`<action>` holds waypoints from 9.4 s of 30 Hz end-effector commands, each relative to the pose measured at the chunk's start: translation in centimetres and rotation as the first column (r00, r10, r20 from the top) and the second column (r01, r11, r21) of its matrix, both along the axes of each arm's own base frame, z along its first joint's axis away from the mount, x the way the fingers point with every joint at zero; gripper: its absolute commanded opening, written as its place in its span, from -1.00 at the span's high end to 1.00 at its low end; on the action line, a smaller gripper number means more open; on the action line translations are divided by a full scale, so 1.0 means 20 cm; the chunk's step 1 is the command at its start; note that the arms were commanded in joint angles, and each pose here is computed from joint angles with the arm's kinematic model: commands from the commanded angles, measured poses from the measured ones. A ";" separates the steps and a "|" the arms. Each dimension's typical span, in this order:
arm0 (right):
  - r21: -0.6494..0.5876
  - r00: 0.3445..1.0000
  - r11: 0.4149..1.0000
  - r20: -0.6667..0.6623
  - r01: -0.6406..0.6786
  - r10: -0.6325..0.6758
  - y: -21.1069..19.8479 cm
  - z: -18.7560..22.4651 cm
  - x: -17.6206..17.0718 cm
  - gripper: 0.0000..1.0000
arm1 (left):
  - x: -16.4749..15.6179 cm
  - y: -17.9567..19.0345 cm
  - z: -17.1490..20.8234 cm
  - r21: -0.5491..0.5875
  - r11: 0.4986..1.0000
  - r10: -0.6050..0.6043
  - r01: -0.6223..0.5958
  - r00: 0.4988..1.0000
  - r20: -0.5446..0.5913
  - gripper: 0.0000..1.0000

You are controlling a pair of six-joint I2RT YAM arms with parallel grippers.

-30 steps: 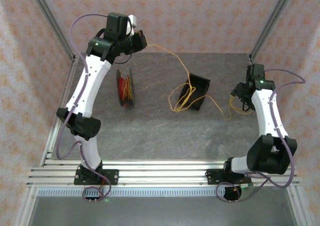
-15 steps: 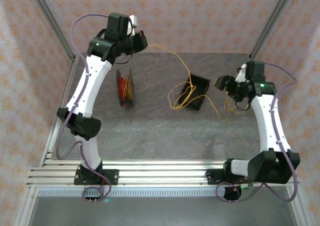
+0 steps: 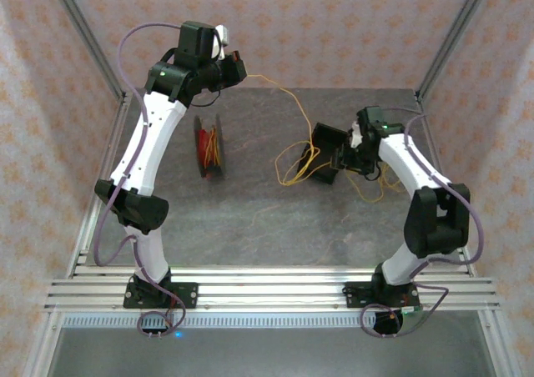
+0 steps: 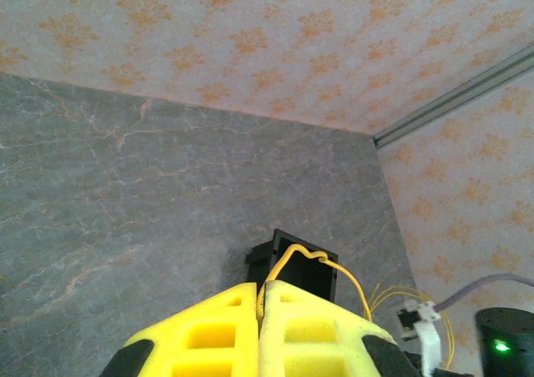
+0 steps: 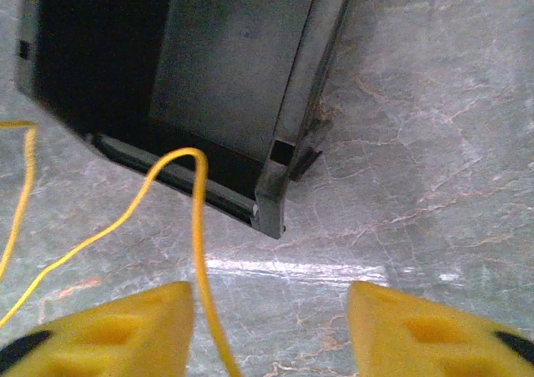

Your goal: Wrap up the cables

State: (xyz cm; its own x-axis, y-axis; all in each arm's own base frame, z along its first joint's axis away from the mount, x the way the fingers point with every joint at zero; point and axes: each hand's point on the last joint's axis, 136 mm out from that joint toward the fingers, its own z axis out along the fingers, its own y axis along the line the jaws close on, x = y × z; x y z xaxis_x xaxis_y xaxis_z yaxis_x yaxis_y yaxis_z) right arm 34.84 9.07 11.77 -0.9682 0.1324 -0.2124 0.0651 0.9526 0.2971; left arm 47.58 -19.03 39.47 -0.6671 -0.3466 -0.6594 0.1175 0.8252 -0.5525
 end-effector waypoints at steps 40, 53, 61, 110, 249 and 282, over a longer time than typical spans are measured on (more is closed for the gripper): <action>-0.083 0.635 0.662 0.392 0.745 -0.666 -1.05 0.67 -0.26 1.00 | -0.32 1.82 0.55 -0.253 0.732 0.675 -0.633 0.725 0.138 1.00; 0.154 0.680 0.729 0.273 0.667 -0.681 -0.99 0.52 0.05 1.00 | -0.12 1.30 0.47 -0.258 0.867 0.469 -0.426 0.872 0.139 1.00; 0.124 0.731 0.754 0.185 0.646 -0.657 -0.99 0.34 0.19 0.52 | 0.00 0.65 0.36 -0.308 0.930 0.250 -0.200 0.959 0.134 1.00; 0.437 0.886 0.841 0.451 -0.319 0.102 0.78 0.80 0.16 -0.48 | -0.05 0.07 0.17 -0.298 0.953 0.087 -0.054 0.991 0.099 1.00; -0.352 0.176 0.288 0.317 -0.891 0.932 0.74 0.63 0.26 1.00 | -0.55 0.43 -0.64 0.326 0.902 -0.145 0.283 0.909 -0.390 -0.99; -0.326 0.168 0.307 0.392 -0.894 0.905 0.81 0.58 0.45 1.00 | -0.34 0.36 -1.00 0.454 0.794 -0.119 0.405 0.836 -0.536 0.01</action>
State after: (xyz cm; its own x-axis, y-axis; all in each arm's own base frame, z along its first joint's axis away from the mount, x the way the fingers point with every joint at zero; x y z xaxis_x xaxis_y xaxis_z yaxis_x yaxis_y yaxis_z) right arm 43.49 25.06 22.54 -0.2169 -0.7874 -0.5770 -0.9610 0.2762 -0.0157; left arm 40.55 -12.20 20.31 -0.9366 0.1781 -0.3018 0.2210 0.9685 -0.1144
